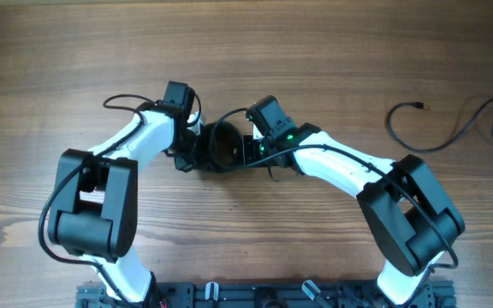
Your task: Untangle cables
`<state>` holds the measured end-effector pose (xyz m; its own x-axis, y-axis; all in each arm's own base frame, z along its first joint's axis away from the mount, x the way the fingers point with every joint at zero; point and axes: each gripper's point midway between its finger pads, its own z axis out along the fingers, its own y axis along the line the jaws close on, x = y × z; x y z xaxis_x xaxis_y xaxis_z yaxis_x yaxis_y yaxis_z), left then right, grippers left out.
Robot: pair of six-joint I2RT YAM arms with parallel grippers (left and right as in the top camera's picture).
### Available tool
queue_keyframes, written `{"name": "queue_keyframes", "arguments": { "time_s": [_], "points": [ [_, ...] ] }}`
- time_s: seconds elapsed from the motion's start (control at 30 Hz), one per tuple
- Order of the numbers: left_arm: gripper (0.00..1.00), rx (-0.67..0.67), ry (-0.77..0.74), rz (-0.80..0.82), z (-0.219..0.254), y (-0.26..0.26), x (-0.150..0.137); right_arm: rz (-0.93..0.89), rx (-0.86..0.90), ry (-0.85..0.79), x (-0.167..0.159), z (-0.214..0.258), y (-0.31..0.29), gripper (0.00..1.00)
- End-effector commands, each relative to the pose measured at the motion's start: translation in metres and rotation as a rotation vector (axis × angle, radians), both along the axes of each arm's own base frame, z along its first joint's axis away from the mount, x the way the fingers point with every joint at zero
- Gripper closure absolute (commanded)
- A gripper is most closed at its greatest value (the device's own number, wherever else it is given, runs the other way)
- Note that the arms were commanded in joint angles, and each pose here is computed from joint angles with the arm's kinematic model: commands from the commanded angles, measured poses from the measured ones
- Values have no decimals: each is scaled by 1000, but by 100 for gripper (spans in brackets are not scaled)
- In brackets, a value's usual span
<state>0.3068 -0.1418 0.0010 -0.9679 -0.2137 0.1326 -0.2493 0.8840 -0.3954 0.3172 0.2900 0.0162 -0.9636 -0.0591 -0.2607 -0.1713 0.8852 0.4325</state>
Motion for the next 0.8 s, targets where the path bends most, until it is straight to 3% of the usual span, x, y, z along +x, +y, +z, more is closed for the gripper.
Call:
{"name": "queue_keyframes", "arguments": {
  "time_s": [0.0, 0.1, 0.17, 0.27, 0.37, 0.57, 0.7, 0.73, 0.77],
  "points": [
    [96, 1, 33, -10, -15, 2, -14, -1, -23, -70, 10, 8, -3, 96],
    [96, 78, 23, 7, -28, 16, -17, 12, -14, -84, 14, 9, -3, 96],
    [96, 152, 34, 42, -35, 28, -20, 131, 20, -98, 11, 12, -1, 96],
    [96, 156, 28, 43, -35, 29, -19, 94, 50, -53, 18, 14, -18, 96],
    [96, 208, 19, 52, -37, 38, -18, 90, 216, 19, 20, 33, -22, 96],
    [96, 269, 24, 75, -39, 48, -18, 84, 426, 6, 32, 88, -41, 96],
    [96, 268, 19, 75, -39, 48, -17, 102, 440, 6, 29, 92, -44, 96],
    [96, 267, 17, 75, -39, 48, -17, 126, 413, 4, 24, 88, -40, 94],
    [96, 266, 12, 76, -39, 48, -16, 126, 359, 14, 18, 79, -37, 83]
  ]
}}
